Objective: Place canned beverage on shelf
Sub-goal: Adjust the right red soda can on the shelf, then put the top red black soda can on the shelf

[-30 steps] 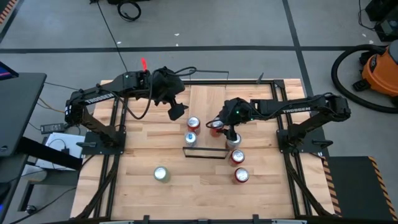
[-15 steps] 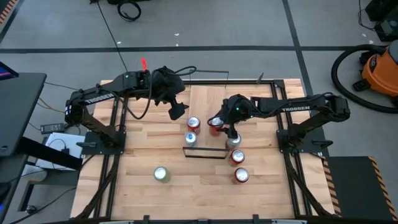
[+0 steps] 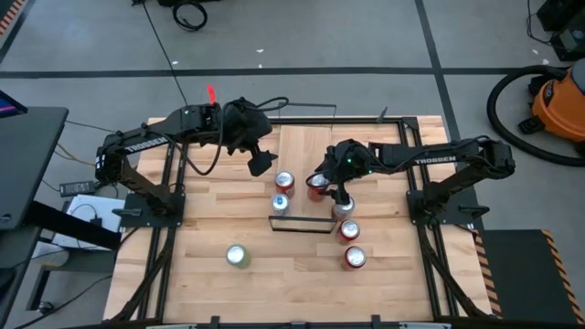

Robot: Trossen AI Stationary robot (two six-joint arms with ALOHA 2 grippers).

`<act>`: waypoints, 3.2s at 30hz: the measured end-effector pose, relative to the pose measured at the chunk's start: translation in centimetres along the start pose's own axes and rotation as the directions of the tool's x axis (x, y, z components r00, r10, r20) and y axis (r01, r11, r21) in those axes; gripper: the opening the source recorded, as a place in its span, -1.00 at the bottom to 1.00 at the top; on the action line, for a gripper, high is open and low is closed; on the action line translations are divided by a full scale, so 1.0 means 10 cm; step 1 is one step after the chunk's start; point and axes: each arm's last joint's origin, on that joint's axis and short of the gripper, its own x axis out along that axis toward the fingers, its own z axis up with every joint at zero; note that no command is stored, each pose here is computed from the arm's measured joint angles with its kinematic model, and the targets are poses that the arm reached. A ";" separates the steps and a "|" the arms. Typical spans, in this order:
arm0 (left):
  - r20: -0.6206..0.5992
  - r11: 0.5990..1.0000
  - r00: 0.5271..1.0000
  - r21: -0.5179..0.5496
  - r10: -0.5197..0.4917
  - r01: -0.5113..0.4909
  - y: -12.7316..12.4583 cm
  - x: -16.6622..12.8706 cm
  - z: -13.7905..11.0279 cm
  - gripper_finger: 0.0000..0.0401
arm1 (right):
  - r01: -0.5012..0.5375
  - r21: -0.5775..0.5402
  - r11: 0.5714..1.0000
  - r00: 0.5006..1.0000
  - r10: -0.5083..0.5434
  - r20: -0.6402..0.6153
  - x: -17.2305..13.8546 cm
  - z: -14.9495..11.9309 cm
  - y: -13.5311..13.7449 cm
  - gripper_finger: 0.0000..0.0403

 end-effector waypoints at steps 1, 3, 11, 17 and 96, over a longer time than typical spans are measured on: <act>0.000 1.000 1.000 0.000 0.000 0.000 0.00 0.00 0.00 0.97 | -0.001 0.000 1.000 1.000 0.001 -0.002 0.00 0.00 0.00 0.92; 0.000 1.000 1.000 -0.001 0.000 0.000 0.00 0.00 0.00 0.97 | 0.000 0.001 1.000 1.000 0.000 -0.002 0.00 0.00 0.00 0.97; 0.000 1.000 1.000 -0.005 0.000 0.000 0.00 0.00 0.00 0.97 | -0.001 0.038 0.999 1.000 0.001 -0.003 -0.05 0.08 -0.01 0.98; 0.000 1.000 1.000 -0.005 0.000 0.000 0.00 0.00 0.00 0.97 | 0.003 0.047 0.999 1.000 -0.004 0.008 -0.12 0.20 -0.03 0.98; 0.037 0.995 0.999 0.095 0.005 -0.009 0.03 0.00 0.04 0.97 | -0.068 0.056 0.996 0.905 0.085 -0.417 -0.34 0.14 1.40 0.73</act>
